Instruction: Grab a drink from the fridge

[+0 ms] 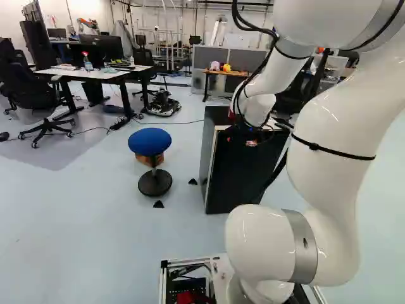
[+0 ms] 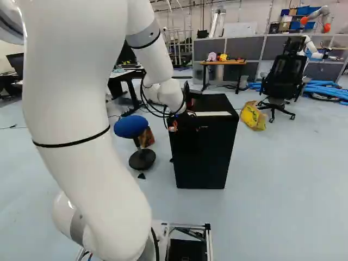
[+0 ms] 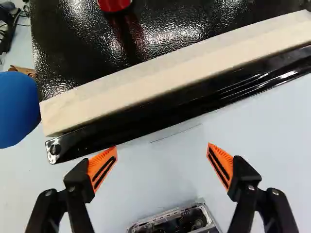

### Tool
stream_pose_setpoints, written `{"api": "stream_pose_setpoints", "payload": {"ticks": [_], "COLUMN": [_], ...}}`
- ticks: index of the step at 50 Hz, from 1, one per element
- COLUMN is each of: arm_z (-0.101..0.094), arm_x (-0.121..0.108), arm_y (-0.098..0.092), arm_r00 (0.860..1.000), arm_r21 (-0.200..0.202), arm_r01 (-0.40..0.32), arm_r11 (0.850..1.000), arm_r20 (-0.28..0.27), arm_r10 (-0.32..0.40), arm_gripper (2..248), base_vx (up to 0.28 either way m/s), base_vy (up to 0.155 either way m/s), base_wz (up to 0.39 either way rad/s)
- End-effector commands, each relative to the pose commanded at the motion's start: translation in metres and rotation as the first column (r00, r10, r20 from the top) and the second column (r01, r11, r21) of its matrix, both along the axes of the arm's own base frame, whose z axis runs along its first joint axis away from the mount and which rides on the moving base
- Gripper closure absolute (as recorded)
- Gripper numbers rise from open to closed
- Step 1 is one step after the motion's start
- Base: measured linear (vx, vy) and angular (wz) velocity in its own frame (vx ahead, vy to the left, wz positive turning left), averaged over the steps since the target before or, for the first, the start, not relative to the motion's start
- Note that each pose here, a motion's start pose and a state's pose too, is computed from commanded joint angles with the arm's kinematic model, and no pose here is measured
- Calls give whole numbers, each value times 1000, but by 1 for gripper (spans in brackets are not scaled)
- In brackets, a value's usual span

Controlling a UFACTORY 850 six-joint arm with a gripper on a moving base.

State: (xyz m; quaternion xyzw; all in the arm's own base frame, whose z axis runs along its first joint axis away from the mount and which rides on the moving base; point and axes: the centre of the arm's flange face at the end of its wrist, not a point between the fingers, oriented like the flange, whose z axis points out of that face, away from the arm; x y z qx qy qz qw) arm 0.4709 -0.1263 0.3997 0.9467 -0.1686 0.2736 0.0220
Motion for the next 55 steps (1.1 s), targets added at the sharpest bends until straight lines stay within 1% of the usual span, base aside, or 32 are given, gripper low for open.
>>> {"api": "stream_pose_setpoints", "payload": {"ticks": [9,15,41,50,55], "arm_z": [0,0,0,1,1], "arm_x": [0,-5,-54,-71,-73], "arm_y": [0,1,13,16,16], "arm_r00": [1000,1000,1000,1000,1000], "arm_r21": [0,1,4,-2,-8], "arm_r01": [0,0,3,7,5], "arm_r11": [1000,1000,1000,1000,1000], "arm_r20": [0,-2,-15,-3,12], "arm_r10": [0,0,-3,-7,-5], "arm_gripper": [3,3,3,3,3], "base_vx": [0,0,0,0,0], "base_vy": [0,0,0,0,0], "base_wz": [0,0,0,0,0]}}
